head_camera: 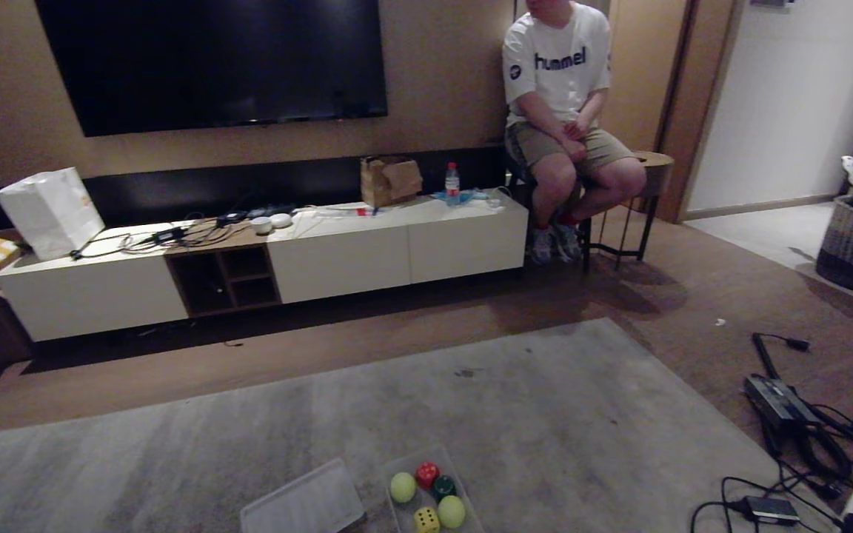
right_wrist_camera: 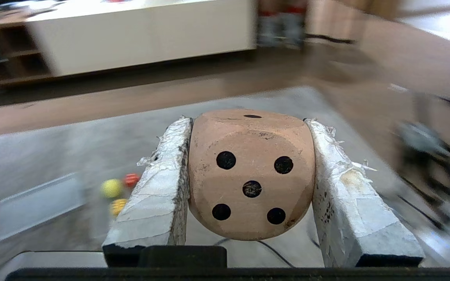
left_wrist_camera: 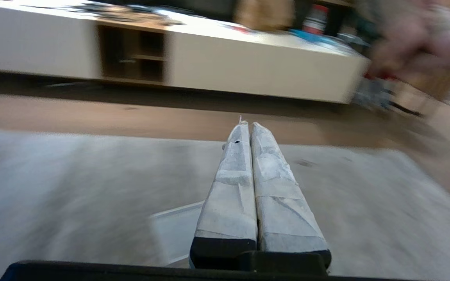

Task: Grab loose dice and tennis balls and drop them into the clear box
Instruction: Put the toys in the box

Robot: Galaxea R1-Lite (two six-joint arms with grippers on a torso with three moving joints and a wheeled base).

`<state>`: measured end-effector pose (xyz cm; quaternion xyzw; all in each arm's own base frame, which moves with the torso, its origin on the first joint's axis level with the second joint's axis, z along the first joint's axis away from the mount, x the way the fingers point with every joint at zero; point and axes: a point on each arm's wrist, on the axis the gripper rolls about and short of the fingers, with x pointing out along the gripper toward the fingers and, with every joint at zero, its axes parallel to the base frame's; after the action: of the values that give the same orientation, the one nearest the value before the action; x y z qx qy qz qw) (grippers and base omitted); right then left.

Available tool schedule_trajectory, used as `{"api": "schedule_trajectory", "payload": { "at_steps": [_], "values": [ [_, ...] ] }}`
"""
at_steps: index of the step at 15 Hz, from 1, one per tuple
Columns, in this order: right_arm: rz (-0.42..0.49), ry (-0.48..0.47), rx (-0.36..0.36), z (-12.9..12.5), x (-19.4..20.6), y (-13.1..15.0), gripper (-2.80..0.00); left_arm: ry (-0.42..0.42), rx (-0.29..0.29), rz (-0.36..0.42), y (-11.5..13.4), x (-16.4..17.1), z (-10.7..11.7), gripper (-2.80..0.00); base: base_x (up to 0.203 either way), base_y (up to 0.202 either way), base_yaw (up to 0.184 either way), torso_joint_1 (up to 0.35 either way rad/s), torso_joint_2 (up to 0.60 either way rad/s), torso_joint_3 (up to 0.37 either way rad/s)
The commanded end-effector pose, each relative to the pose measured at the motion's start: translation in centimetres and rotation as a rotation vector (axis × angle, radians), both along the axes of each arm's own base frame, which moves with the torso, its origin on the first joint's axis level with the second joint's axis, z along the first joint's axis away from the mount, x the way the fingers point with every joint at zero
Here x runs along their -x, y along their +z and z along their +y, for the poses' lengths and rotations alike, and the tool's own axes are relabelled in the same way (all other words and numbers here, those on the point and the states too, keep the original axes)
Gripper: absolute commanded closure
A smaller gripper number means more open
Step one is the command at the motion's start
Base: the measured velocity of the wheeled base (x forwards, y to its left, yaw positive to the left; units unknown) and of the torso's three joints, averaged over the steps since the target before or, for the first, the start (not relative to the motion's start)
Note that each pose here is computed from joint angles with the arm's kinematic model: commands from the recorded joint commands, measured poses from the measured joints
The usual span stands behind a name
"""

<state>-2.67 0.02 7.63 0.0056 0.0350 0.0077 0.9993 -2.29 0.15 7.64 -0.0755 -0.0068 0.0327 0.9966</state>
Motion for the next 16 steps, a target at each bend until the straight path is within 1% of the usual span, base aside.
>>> {"api": "schedule_trajectory", "payload": {
  "at_steps": [1,4,16],
  "values": [
    [0.001,0.001,0.0,0.0,0.0,0.0,0.0,0.001,0.001,0.001,0.01,-0.01,0.0,0.0,0.003,0.008,-0.195,0.002,0.0,-0.001],
    [0.002,0.001,0.0,0.0,-0.01,0.0,0.0,0.0,0.001,0.001,0.01,-0.01,0.0,0.0,-0.003,0.0,-0.116,0.0,0.0,0.005],
    [0.004,0.001,0.0,0.0,-0.01,-0.02,0.0,0.0,-0.001,0.001,0.01,-0.01,0.0,0.0,0.0,0.0,0.0,0.0,0.0,0.0]
  ]
}}
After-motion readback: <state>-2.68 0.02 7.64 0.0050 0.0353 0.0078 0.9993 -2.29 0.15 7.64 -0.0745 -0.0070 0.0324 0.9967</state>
